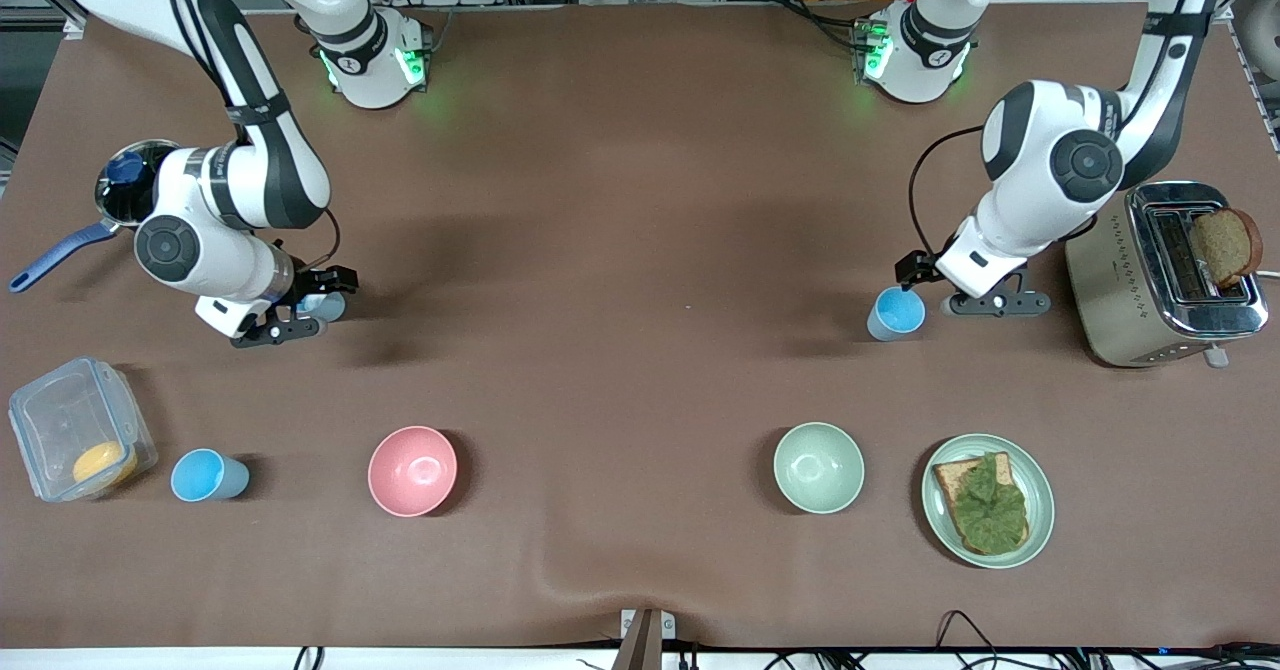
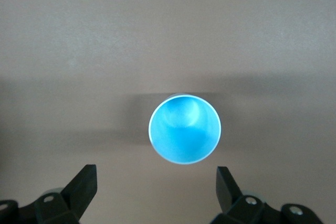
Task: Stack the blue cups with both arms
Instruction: 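Close the right gripper on its blue cup while the left gripper grasps its cup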
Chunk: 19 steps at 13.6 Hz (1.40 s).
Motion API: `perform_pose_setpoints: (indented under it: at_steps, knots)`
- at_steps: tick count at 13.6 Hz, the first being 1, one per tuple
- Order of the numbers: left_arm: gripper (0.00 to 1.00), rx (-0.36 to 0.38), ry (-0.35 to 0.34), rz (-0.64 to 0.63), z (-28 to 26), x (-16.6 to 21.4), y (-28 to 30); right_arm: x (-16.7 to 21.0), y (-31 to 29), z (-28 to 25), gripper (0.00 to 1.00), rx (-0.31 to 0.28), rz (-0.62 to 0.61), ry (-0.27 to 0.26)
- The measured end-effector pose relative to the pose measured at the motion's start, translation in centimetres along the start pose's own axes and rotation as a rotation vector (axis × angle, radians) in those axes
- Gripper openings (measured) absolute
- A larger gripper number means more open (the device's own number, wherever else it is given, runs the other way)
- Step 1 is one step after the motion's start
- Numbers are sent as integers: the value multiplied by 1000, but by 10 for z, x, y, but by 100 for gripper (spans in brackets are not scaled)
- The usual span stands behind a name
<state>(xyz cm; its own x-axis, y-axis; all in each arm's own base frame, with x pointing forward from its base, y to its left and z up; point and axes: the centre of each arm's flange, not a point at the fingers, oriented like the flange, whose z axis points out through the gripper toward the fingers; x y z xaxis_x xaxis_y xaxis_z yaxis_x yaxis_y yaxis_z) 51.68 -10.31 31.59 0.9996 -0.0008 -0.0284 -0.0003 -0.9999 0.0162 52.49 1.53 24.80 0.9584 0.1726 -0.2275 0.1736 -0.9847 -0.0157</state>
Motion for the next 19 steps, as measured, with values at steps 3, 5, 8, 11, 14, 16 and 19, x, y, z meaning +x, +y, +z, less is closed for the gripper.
perform_pose_setpoints:
  at_steps: [3, 5, 8, 11, 14, 16, 19]
  knots:
    - [100, -8, -10, -2, 15, 2, -1, 1, 0, 6, 51, 0, -1, -8]
    - [100, -18, 1, -7, 26, 6, -2, 3, -2, 10, 26, -1, -5, -12]
    - [90, -24, 11, -5, 51, 12, -7, 10, -4, 1, 4, -6, -12, -7]
    - [75, -28, -3, -21, 68, 14, -18, 24, -24, -31, 4, -4, -27, -43]
    - [55, -29, -8, -23, 71, 14, -19, 37, -102, -74, 3, 26, 53, -71]
    - [33, -29, -8, -22, 71, 14, -18, 36, -187, -88, 3, 30, 125, -51]
    - [3, -30, 1, -21, 68, 16, -18, 29, -297, -89, 3, 60, 177, -27]
